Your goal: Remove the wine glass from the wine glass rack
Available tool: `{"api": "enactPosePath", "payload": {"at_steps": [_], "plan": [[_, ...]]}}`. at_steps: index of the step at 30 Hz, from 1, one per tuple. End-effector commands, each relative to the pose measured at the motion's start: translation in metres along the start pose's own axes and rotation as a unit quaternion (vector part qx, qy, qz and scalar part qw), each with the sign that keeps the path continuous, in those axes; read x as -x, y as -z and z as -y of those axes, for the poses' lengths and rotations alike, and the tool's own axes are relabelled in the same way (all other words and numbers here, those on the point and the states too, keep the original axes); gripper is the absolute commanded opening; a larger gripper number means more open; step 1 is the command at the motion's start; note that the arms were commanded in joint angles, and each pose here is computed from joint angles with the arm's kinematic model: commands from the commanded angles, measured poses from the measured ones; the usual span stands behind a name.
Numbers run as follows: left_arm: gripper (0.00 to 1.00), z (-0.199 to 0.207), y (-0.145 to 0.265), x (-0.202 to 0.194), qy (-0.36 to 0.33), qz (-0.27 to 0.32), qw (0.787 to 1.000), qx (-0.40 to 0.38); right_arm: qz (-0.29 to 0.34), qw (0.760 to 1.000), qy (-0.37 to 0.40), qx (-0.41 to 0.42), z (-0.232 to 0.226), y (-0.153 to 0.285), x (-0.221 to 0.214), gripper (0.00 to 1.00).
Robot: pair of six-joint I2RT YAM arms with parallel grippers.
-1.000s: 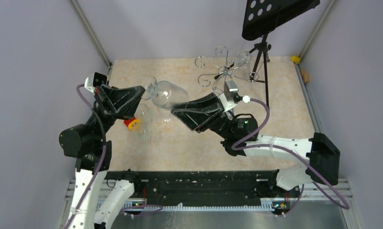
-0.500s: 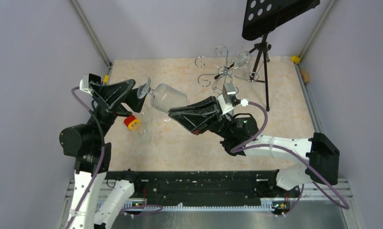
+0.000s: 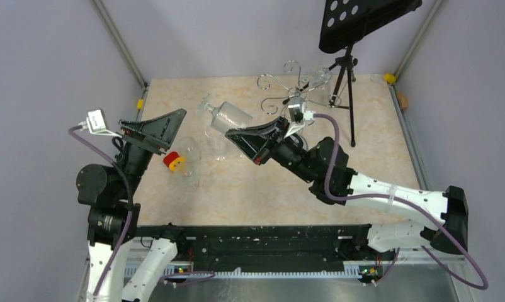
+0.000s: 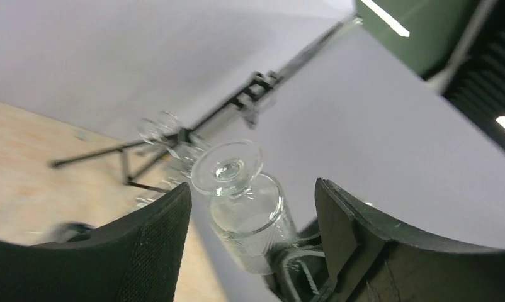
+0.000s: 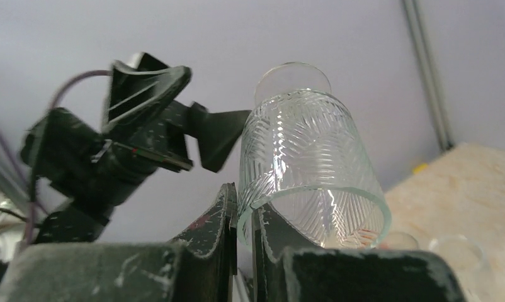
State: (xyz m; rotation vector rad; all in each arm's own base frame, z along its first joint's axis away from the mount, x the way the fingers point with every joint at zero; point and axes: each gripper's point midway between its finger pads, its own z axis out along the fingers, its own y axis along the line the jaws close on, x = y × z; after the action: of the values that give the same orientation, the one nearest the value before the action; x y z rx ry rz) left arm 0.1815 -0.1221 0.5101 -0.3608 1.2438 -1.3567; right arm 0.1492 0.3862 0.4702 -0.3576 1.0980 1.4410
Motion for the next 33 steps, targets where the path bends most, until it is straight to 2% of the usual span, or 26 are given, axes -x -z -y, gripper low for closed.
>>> {"api": "enactPosePath", "payload": {"at_steps": [1,5,7,12,21,29,33], "plan": [[0.75,-0.049,0.024,0.032,-0.217,0.057,0.966,0.132,-0.051,0.992,0.028,-0.109,0.025,0.001,0.012,0.0],[0.75,-0.086,0.046,0.056,-0.302,0.081,0.919,0.242,-0.149,0.976,0.058,-0.15,0.046,0.008,-0.026,0.0],[0.75,-0.096,0.053,0.064,-0.334,0.086,0.899,0.269,-0.198,0.967,0.075,-0.145,0.049,0.008,-0.046,0.0],[0.75,-0.112,0.068,0.078,-0.374,0.102,0.864,0.32,-0.324,0.924,0.106,-0.173,0.075,0.013,-0.108,0.0],[0.75,-0.126,0.077,0.078,-0.391,0.105,0.851,0.335,-0.454,0.855,0.108,-0.227,0.111,0.021,-0.189,0.0],[0.75,-0.123,0.096,0.094,-0.396,0.139,0.828,0.372,-0.522,0.811,0.099,-0.245,0.135,0.032,-0.252,0.0],[0.75,-0.119,0.101,0.096,-0.396,0.146,0.826,0.374,-0.546,0.793,0.095,-0.251,0.144,0.039,-0.273,0.0]]}}
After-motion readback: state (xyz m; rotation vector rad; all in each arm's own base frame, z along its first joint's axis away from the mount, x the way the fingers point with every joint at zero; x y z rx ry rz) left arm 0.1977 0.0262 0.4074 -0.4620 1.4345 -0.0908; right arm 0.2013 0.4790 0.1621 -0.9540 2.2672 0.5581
